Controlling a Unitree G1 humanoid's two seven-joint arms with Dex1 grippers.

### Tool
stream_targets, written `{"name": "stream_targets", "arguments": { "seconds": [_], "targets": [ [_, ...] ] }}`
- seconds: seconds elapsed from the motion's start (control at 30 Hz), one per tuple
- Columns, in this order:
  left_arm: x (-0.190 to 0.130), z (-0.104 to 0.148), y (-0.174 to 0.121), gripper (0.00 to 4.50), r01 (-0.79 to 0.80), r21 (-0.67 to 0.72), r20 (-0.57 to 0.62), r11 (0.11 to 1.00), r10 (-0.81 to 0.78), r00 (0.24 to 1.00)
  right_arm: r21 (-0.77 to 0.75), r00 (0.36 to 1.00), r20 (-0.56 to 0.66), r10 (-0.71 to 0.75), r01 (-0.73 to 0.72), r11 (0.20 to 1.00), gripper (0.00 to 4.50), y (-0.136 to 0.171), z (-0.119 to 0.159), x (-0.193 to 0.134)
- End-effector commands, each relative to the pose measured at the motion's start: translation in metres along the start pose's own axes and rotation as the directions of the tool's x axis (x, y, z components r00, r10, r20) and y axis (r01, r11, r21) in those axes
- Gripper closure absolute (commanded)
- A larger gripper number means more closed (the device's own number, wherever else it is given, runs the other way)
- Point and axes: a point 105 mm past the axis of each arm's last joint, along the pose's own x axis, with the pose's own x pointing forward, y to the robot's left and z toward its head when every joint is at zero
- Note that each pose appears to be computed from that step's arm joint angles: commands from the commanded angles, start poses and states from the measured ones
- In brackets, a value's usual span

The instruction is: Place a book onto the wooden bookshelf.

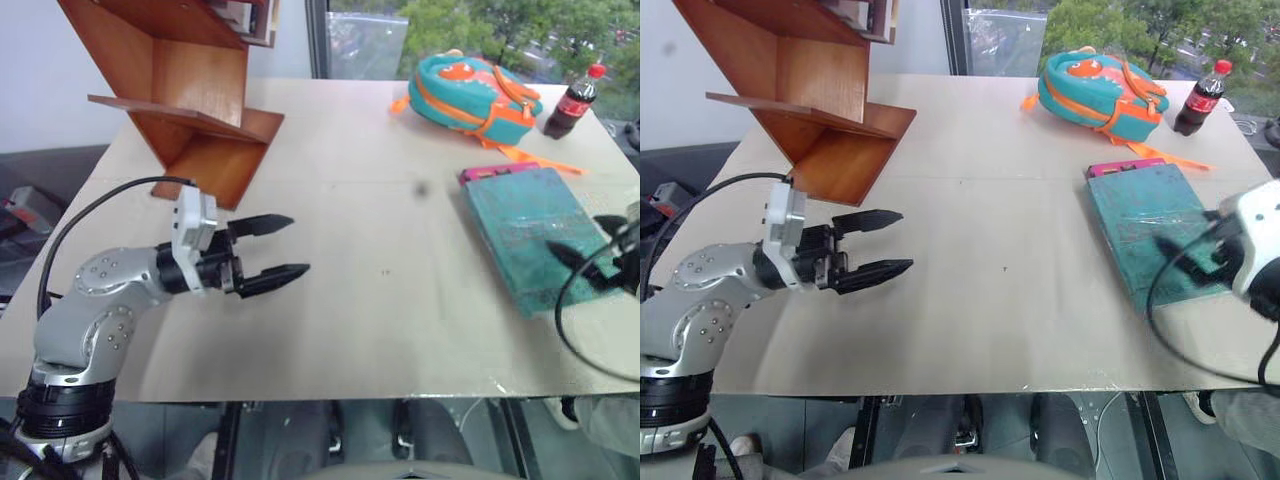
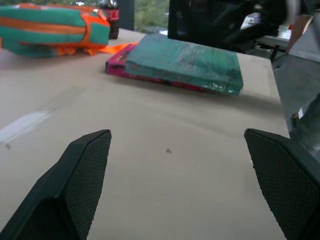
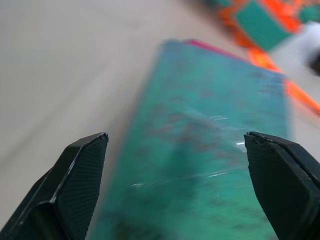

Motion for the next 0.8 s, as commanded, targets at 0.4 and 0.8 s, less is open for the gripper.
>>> {"name": "stream_targets", "arguments": {
  "seconds": [0.4,0.8],
  "targets": [
    [0.022,0.022,-0.013,0.0,0.055,0.063,0.092,0.996,-0.061,0.994,0.231,0.847,-0.331,-0.416,0.5,0.835,3.65,-0.12,-0.023,0.062],
    [0.013,0.018,-0.018,0.0,0.008,0.046,0.084,0.999,-0.012,0.996,0.473,0.875,-0.438,-0.208,0.421,0.774,3.65,-0.11,-0.048,0.096]
  ]
}}
